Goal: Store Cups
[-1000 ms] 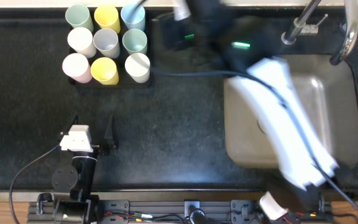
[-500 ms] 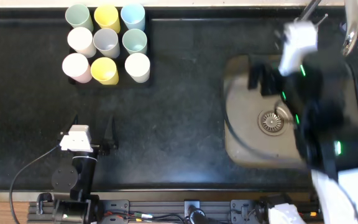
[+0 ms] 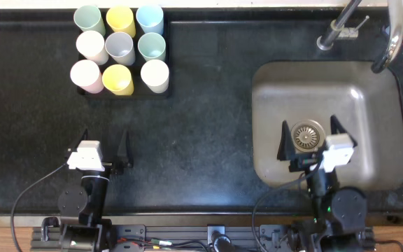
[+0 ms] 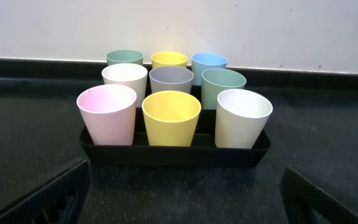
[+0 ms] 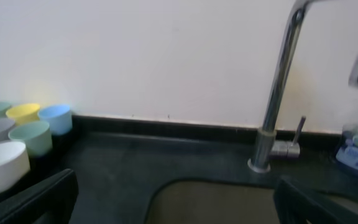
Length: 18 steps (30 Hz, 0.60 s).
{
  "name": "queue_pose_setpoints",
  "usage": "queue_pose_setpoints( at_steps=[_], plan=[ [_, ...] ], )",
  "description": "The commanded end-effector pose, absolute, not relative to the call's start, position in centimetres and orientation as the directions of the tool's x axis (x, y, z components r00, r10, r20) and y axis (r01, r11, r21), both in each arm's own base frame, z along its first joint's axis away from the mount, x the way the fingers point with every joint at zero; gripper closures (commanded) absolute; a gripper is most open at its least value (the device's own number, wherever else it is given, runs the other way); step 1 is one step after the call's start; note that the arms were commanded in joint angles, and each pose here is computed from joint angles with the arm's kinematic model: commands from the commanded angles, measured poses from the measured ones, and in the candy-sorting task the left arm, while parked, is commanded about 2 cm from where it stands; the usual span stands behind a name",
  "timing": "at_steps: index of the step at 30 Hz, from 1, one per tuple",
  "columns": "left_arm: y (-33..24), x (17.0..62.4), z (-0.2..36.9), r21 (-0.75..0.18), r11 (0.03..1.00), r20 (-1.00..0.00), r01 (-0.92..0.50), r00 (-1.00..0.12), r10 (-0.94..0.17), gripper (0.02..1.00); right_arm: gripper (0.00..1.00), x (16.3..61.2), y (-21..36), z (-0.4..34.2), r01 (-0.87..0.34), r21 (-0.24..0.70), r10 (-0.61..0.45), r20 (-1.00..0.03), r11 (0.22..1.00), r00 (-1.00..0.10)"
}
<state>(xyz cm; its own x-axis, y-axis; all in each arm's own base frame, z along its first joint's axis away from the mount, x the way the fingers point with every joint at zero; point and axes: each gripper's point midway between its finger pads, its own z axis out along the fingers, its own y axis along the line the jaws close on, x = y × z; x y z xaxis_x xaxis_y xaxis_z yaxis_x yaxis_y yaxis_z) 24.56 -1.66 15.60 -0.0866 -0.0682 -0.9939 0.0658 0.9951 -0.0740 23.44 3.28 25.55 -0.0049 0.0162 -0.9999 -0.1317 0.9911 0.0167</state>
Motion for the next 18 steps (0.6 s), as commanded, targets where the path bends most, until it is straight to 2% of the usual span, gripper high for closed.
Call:
queue_pose_setpoints(
  at_steps=[1, 4, 9, 12, 15, 18],
  plan=[
    [-1.6, 24.5, 15.7, -0.082, 0.994, -0.994, 0.068, -0.083, -0.076, 0.018, 0.003, 22.8, 3.2, 23.5, -0.134, 0.014, 0.022, -0.998, 0.991, 0.054],
    [-1.6, 24.5, 15.7, -0.082, 0.994, -0.994, 0.068, -0.083, -0.076, 0.018, 0.003, 23.4, 3.4, 22.2, -0.137, 0.014, 0.023, -0.998, 0.990, 0.062],
    [-1.6, 24.5, 15.7, -0.082, 0.994, -0.994, 0.068, -0.083, -0.076, 0.020, 0.003, 24.2, 3.3, 21.0, -0.131, 0.013, 0.032, -0.989, 0.991, 0.146],
    [-1.6, 24.5, 15.7, -0.082, 0.994, -0.994, 0.068, -0.083, -0.076, 0.018, 0.003, 24.3, 2.4, 20.9, -0.078, 0.020, 0.031, -0.990, 0.997, 0.137],
    [-1.6, 24.5, 15.7, -0.082, 0.994, -0.994, 0.068, -0.083, -0.076, 0.020, 0.003, 24.3, 2.4, 20.8, -0.074, 0.021, 0.031, -0.991, 0.997, 0.133],
    [-1.6, 24.5, 15.7, -0.082, 0.994, -0.994, 0.068, -0.083, -0.076, 0.018, 0.003, 24.5, 2.4, 19.5, -0.073, 0.017, 0.023, -0.996, 0.997, 0.083]
  ],
)
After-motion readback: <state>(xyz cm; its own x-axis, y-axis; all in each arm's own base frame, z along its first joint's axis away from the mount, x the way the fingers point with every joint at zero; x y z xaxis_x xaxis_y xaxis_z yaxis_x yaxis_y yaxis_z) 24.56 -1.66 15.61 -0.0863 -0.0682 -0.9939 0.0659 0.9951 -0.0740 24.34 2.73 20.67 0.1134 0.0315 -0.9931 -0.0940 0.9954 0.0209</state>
